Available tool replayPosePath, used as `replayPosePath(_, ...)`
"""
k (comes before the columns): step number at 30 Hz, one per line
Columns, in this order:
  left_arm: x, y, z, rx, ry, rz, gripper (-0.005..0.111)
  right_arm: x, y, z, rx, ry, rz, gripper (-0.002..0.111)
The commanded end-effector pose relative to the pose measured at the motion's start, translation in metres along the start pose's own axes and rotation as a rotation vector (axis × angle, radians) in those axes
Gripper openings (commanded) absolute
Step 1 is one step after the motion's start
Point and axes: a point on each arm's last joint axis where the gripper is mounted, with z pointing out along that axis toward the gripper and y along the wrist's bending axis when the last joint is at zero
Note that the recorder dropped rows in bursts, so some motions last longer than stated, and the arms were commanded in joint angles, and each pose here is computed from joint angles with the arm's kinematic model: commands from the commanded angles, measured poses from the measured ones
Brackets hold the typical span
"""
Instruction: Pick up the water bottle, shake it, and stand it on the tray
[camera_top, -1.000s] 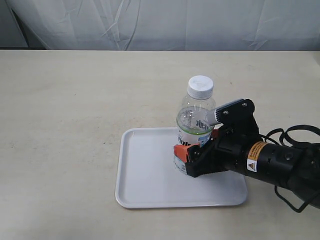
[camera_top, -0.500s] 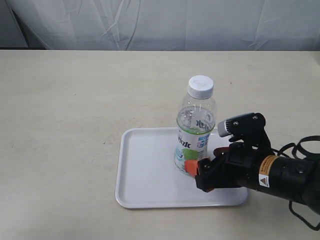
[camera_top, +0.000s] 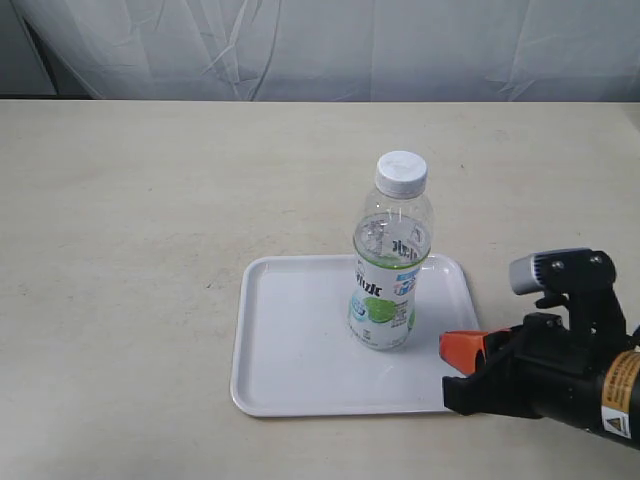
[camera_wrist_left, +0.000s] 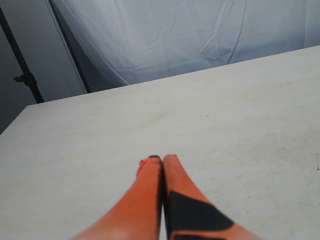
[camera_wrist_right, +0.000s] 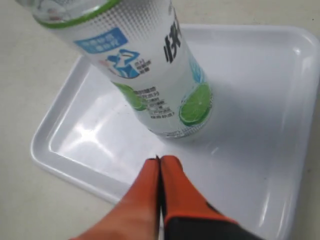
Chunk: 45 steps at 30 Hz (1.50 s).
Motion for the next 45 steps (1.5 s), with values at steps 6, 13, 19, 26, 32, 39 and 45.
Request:
replayPosePath(6, 0.0, 0.0, 0.0, 0.0, -0.011, -0.007, 0.0, -0.003, 0.01, -0.044, -0.071, -0.2, 0.002, 0.0)
replayPosePath(13, 0.0, 0.0, 0.0, 0.0, -0.011, -0.005, 0.0, -0.014, 0.019, -0.072, -0.139, -0.399, -0.041, 0.0)
replayPosePath(19, 0.0, 0.0, 0.0, 0.0, -0.011, -0.005, 0.0, -0.016, 0.022, -0.081, -0.157, -0.461, -0.054, 0.0)
replayPosePath(26, 0.0, 0.0, 0.0, 0.0, -0.011, -0.007, 0.0, -0.016, 0.023, -0.085, -0.165, -0.485, -0.059, 0.0)
replayPosePath(32, 0.0, 0.0, 0.0, 0.0, -0.011, -0.007, 0.0, -0.022, 0.014, -0.115, -0.09, -0.721, 0.018, 0.0)
replayPosePath(39, 0.0, 0.0, 0.0, 0.0, -0.011, -0.007, 0.0, 0.001, -0.027, -0.149, 0.3, -0.971, 0.646, 0.0)
replayPosePath(45, 0.0, 0.0, 0.0, 0.0, -0.011, -0.007, 0.0, 0.003, -0.028, -0.15, 0.335, -0.971, 0.64, 0.0)
